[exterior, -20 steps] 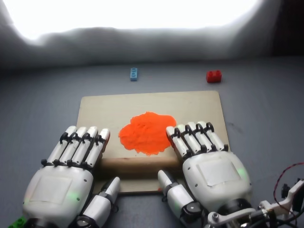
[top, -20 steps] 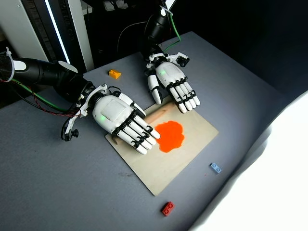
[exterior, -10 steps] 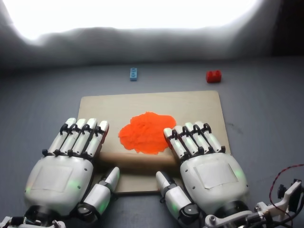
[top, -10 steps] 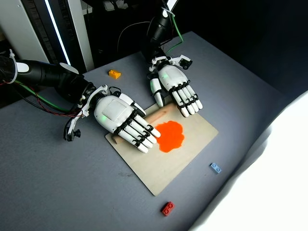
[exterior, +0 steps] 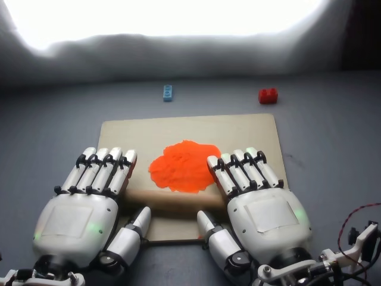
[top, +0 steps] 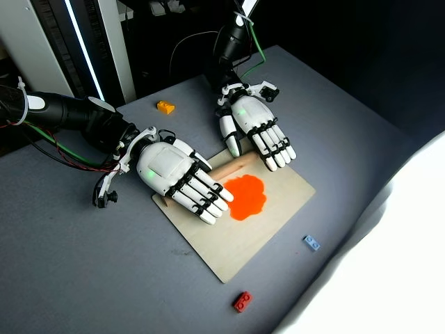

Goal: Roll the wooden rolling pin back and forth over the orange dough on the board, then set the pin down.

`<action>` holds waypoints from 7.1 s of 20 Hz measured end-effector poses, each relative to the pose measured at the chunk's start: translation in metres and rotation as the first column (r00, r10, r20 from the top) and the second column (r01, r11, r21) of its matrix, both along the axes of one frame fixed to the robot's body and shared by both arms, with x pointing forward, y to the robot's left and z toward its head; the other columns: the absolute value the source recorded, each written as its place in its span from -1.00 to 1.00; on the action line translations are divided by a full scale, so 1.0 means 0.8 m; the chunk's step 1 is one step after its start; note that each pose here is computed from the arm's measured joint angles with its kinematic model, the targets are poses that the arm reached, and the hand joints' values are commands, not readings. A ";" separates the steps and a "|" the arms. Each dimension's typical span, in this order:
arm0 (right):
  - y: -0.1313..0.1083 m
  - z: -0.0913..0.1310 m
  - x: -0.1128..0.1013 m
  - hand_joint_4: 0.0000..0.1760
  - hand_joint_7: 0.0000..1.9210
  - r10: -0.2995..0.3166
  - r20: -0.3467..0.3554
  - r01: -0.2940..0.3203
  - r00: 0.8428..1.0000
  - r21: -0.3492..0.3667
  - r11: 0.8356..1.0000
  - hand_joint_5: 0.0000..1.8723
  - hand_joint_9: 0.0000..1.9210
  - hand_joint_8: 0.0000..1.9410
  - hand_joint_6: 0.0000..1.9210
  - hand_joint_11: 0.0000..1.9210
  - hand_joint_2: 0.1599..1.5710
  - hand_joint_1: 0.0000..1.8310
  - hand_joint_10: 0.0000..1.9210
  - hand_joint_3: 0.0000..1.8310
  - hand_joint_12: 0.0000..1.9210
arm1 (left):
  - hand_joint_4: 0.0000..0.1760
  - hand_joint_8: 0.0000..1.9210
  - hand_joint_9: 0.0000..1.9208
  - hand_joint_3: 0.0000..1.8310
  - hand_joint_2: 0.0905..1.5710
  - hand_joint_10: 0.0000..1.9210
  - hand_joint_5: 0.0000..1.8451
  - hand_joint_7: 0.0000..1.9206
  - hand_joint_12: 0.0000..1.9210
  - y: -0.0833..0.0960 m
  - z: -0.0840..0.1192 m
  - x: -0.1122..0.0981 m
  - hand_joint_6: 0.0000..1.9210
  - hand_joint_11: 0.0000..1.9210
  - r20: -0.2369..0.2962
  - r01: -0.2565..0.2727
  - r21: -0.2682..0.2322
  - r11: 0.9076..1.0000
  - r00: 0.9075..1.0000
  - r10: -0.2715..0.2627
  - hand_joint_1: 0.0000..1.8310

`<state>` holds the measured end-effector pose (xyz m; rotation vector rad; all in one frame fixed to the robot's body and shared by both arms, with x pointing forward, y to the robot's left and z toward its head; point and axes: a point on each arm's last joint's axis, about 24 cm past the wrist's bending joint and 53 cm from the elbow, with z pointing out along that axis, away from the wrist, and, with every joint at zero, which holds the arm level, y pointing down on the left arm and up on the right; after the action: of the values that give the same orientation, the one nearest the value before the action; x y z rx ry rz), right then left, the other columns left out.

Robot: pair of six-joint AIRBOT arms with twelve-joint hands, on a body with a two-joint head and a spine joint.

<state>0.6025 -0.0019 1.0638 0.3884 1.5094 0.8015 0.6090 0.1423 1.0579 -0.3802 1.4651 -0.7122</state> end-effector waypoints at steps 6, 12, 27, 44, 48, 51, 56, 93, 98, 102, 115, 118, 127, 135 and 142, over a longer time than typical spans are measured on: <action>0.002 0.001 0.003 -1.00 -0.88 0.014 0.008 -0.014 1.000 0.005 1.000 -0.87 -0.91 -1.00 -1.00 -1.00 0.99 -1.00 -1.00 -1.00 -0.89 | -1.00 -1.00 -1.00 -0.99 0.96 -1.00 -1.00 -1.00 -1.00 -0.004 0.003 0.009 -1.00 -1.00 -0.009 -0.003 -0.005 1.000 1.000 0.003 -1.00; 0.000 0.000 0.008 -1.00 -0.88 0.012 0.012 -0.012 1.000 0.001 1.000 -0.88 -0.91 -1.00 -1.00 -1.00 0.99 -1.00 -1.00 -1.00 -0.88 | -1.00 -1.00 -1.00 -0.99 0.96 -1.00 -1.00 -1.00 -1.00 -0.010 0.003 0.015 -1.00 -1.00 -0.026 -0.004 0.002 1.000 1.000 0.004 -1.00; -0.006 0.003 0.034 -1.00 -0.89 -0.003 0.018 0.002 1.000 0.015 1.000 -0.89 -0.92 -1.00 -1.00 -1.00 0.99 -1.00 -1.00 -1.00 -0.94 | -1.00 -1.00 -1.00 -0.99 0.96 -1.00 -1.00 -1.00 -1.00 -0.017 0.004 0.025 -1.00 -1.00 -0.044 0.001 0.002 1.000 0.999 -0.001 -1.00; -0.013 0.013 0.061 -1.00 -0.88 -0.025 0.036 0.025 0.999 0.024 0.999 -0.87 -0.91 -1.00 -1.00 -1.00 0.99 -1.00 -1.00 -1.00 -0.84 | -1.00 -1.00 -1.00 -0.99 0.97 -1.00 -1.00 -1.00 -1.00 -0.015 0.014 0.055 -1.00 -1.00 -0.037 -0.007 -0.032 0.999 0.999 0.006 -1.00; -0.014 0.011 0.063 -1.00 -0.87 -0.025 0.033 0.024 0.999 0.020 1.000 -0.88 -0.91 -1.00 -1.00 -1.00 0.99 -1.00 -1.00 -1.00 -0.84 | -1.00 -1.00 -1.00 -0.99 0.97 -1.00 -1.00 -1.00 -1.00 -0.010 0.018 0.061 -1.00 -1.00 -0.025 -0.018 -0.036 0.999 1.000 0.017 -1.00; -0.015 0.012 0.069 -1.00 -0.85 -0.028 0.033 0.028 0.999 0.020 0.999 -0.85 -0.89 -0.99 -0.99 -1.00 0.99 -1.00 -0.99 -1.00 -0.82 | -1.00 -1.00 -1.00 -0.99 0.97 -1.00 -1.00 -1.00 -1.00 -0.006 0.018 0.065 -1.00 -1.00 -0.023 -0.025 -0.038 0.999 0.999 0.024 -1.00; -0.017 0.014 0.076 -1.00 -0.87 -0.031 0.037 0.030 0.999 0.018 0.999 -0.87 -0.91 -1.00 -1.00 -1.00 0.99 -1.00 -1.00 -1.00 -0.89 | -1.00 -1.00 -1.00 -0.99 0.97 -1.00 -1.00 -1.00 -1.00 -0.009 0.014 0.069 -1.00 -1.00 -0.027 -0.024 -0.039 0.999 0.999 0.023 -1.00; -0.031 0.016 0.123 -1.00 -0.87 -0.081 0.001 0.081 0.997 0.055 0.995 -0.84 -0.91 -1.00 -0.99 -1.00 1.00 -1.00 -1.00 -1.00 -0.88 | -1.00 -1.00 -1.00 -0.99 0.98 -1.00 -1.00 -1.00 -1.00 -0.021 0.024 0.119 -1.00 -1.00 -0.012 -0.014 -0.060 0.998 1.000 0.014 -1.00; -0.032 0.014 0.126 -1.00 -0.89 -0.081 -0.002 0.081 0.997 0.055 0.995 -0.87 -0.93 -0.99 -0.99 -1.00 1.00 -1.00 -1.00 -1.00 -0.95 | -1.00 -1.00 -1.00 -0.99 0.98 -1.00 -1.00 -1.00 -1.00 -0.027 0.024 0.130 -1.00 -1.00 -0.020 -0.004 -0.035 0.999 1.000 0.003 -1.00; -0.033 0.014 0.127 -1.00 -0.87 -0.083 -0.004 0.083 0.997 0.060 0.995 -0.87 -0.91 -1.00 -1.00 -1.00 1.00 -1.00 -1.00 -1.00 -0.89 | -1.00 -1.00 -1.00 -0.99 0.98 -1.00 -1.00 -1.00 -1.00 -0.031 0.025 0.133 -1.00 -1.00 -0.022 0.001 -0.034 0.999 1.000 -0.002 -1.00; -0.033 0.013 0.127 -1.00 -0.90 -0.082 -0.007 0.082 0.997 0.063 0.995 -0.87 -0.94 -0.99 -0.99 -1.00 0.99 -1.00 -0.99 -1.00 -0.89 | -1.00 -1.00 -1.00 -1.00 0.97 -1.00 -1.00 -1.00 -1.00 -0.037 0.029 0.142 -1.00 -1.00 -0.044 -0.001 -0.053 0.999 0.999 -0.001 -1.00; -0.034 0.015 0.129 -1.00 -0.93 -0.084 -0.007 0.085 0.996 0.065 0.994 -0.89 -0.96 -1.00 -1.00 -1.00 1.00 -1.00 -1.00 -0.99 -0.98 | -1.00 -1.00 -1.00 -1.00 0.97 -1.00 -1.00 -1.00 -1.00 -0.030 0.029 0.142 -1.00 -1.00 -0.056 -0.011 -0.060 0.998 0.998 0.007 -1.00; -0.037 0.014 0.133 -1.00 -0.89 -0.089 -0.013 0.089 0.996 0.067 0.994 -0.85 -0.94 -1.00 -1.00 -1.00 1.00 -1.00 -1.00 -1.00 -0.87 | -1.00 -1.00 -1.00 -0.99 0.99 -1.00 -1.00 -1.00 -1.00 -0.018 0.033 0.145 -1.00 -1.00 -0.050 -0.031 -0.076 0.997 0.998 0.028 -1.00; -0.038 0.014 0.134 -1.00 -0.89 -0.087 -0.017 0.088 0.996 0.069 0.994 -0.85 -0.94 -1.00 -0.99 -1.00 0.98 -1.00 -0.99 -1.00 -0.80 | -1.00 -1.00 -1.00 -1.00 0.98 -1.00 -1.00 -1.00 -1.00 -0.010 0.033 0.149 -1.00 -1.00 -0.054 -0.038 -0.063 0.997 0.998 0.035 -1.00; -0.041 0.018 0.134 -1.00 -0.89 -0.092 -0.037 0.095 0.995 0.091 0.991 -0.86 -0.93 -1.00 -0.99 -1.00 0.98 -1.00 -0.99 -1.00 -0.80 | -1.00 -1.00 -1.00 -1.00 0.97 -1.00 -1.00 -1.00 -1.00 -0.015 0.025 0.149 -1.00 -1.00 -0.079 -0.019 -0.044 0.999 0.997 0.016 -1.00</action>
<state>0.7095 -0.0344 1.0778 0.5403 1.4765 0.7964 0.7285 0.1306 1.0778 -0.4597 1.5202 -0.7237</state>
